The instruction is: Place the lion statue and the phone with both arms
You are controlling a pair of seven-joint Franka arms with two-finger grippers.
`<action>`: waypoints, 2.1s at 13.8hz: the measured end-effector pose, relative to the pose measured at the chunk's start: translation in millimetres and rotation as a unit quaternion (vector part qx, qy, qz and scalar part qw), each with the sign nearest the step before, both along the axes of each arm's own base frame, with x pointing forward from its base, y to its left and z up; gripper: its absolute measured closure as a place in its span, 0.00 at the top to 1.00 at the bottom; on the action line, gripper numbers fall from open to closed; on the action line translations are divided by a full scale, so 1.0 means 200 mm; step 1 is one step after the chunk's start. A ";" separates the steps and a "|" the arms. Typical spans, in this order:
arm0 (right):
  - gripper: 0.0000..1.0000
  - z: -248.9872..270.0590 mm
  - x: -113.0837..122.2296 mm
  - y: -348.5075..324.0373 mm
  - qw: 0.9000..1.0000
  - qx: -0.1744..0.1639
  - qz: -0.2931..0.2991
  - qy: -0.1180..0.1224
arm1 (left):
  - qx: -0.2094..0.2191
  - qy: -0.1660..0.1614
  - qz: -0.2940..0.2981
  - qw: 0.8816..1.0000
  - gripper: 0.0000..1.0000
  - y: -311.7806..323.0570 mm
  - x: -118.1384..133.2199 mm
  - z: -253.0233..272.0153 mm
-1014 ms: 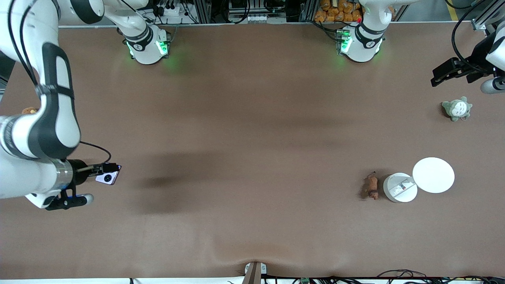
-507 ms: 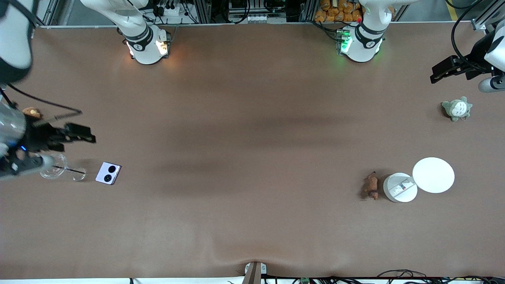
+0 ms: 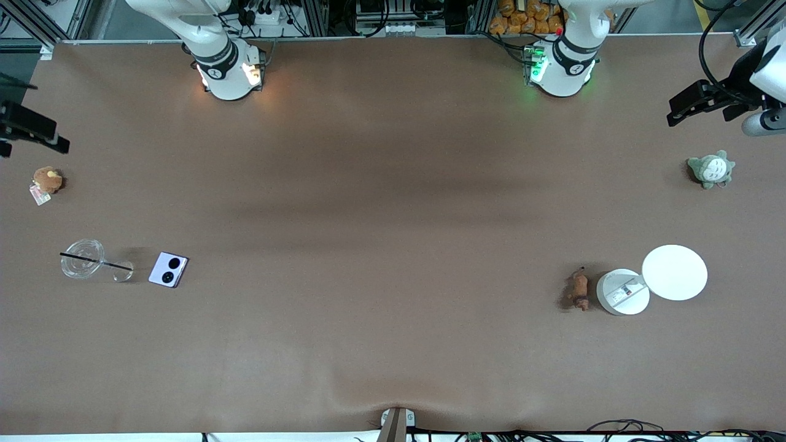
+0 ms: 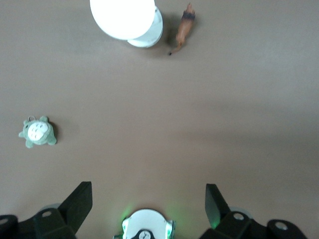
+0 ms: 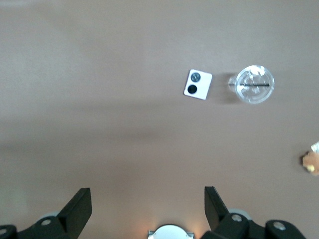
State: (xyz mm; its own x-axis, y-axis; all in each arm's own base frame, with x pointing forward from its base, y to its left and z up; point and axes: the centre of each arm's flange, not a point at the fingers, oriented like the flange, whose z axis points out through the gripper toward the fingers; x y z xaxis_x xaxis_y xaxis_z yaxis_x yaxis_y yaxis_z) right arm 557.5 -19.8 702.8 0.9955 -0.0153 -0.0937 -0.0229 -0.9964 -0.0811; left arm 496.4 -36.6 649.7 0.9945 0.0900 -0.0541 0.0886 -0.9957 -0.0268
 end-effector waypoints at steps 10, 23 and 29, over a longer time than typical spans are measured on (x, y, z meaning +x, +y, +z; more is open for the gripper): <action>1.00 -0.17 -0.16 -0.12 1.000 -0.011 -0.027 0.006 | 0.008 -0.029 0.003 1.000 1.00 -0.11 -0.10 -0.02; 1.00 -0.18 -0.20 -0.10 1.000 -0.029 -0.009 -0.003 | -0.016 -0.037 -0.014 0.999 1.00 -0.08 -0.09 0.02; 1.00 -0.18 -0.20 -0.10 1.000 -0.029 -0.007 -0.005 | -0.016 -0.031 -0.016 0.999 1.00 -0.08 -0.07 -0.01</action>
